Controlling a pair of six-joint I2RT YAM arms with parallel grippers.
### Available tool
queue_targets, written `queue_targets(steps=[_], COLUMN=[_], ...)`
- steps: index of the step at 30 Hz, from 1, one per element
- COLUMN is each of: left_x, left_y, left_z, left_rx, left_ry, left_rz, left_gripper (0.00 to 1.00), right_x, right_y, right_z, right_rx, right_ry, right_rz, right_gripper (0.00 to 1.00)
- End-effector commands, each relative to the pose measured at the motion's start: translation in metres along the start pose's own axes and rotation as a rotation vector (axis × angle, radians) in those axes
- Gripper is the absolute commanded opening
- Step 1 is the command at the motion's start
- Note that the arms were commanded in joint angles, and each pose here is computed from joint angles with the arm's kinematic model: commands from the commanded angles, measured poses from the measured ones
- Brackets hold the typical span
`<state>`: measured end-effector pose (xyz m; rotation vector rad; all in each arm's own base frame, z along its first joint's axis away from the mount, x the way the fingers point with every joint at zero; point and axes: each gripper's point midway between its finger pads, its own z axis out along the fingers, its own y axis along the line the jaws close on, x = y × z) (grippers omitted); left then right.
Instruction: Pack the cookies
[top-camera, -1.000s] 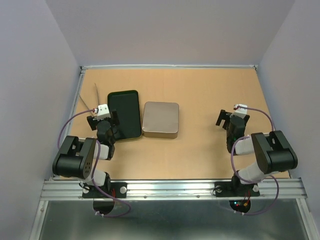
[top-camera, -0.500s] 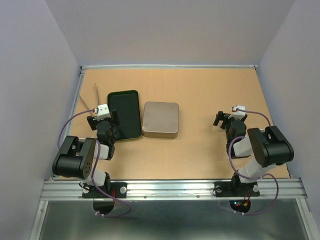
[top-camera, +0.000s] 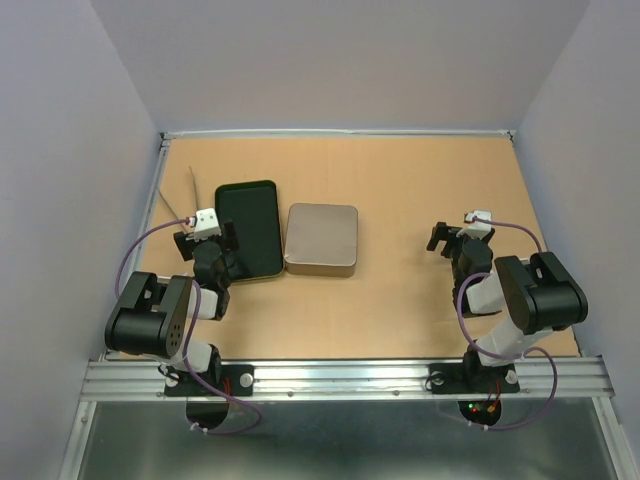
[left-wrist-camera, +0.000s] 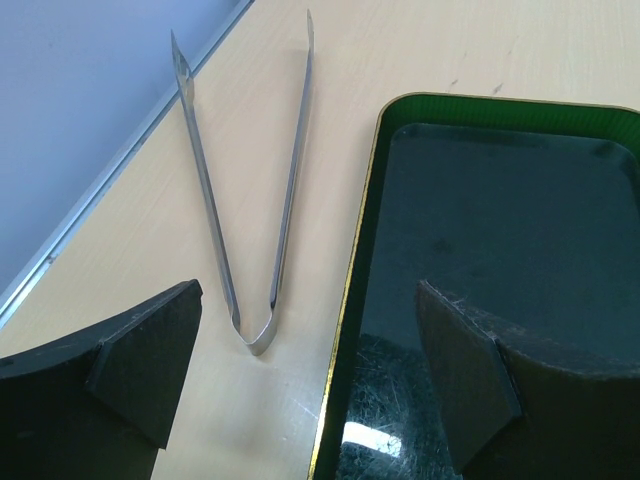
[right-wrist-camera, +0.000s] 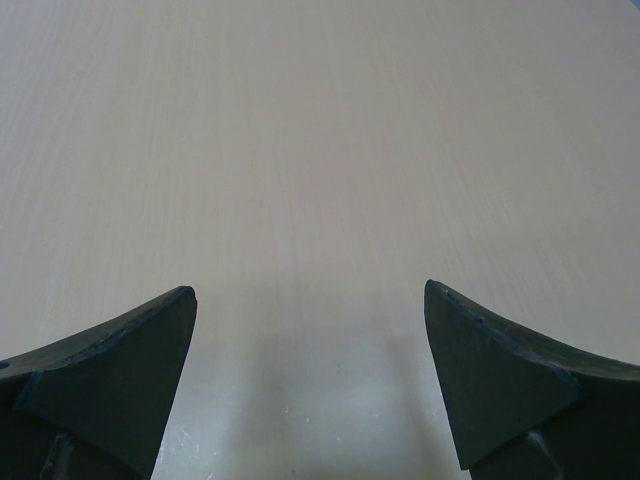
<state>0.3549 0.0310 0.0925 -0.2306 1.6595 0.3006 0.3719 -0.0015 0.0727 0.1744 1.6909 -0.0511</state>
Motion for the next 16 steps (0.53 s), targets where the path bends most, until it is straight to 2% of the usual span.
queue_targets(steps=[1,16], left_x=[-0.0861,-0.0855], left_y=[0.0021,0.0022], left_z=[0.0041,0.0039], left_rx=[-0.014,-0.014], left_ry=[-0.314,-0.313], left_rz=[-0.165,-0.166], left_gripper=[0.99,0.99], right_x=[-0.0243,-0.0255], right_y=[-0.001,-0.0013], right_z=[-0.0016,-0.0011], right_rx=[-0.003,-0.002], right_ry=[-0.103,-0.108], right_rz=[0.005,0.006], right_gripper=[1.0,1.0])
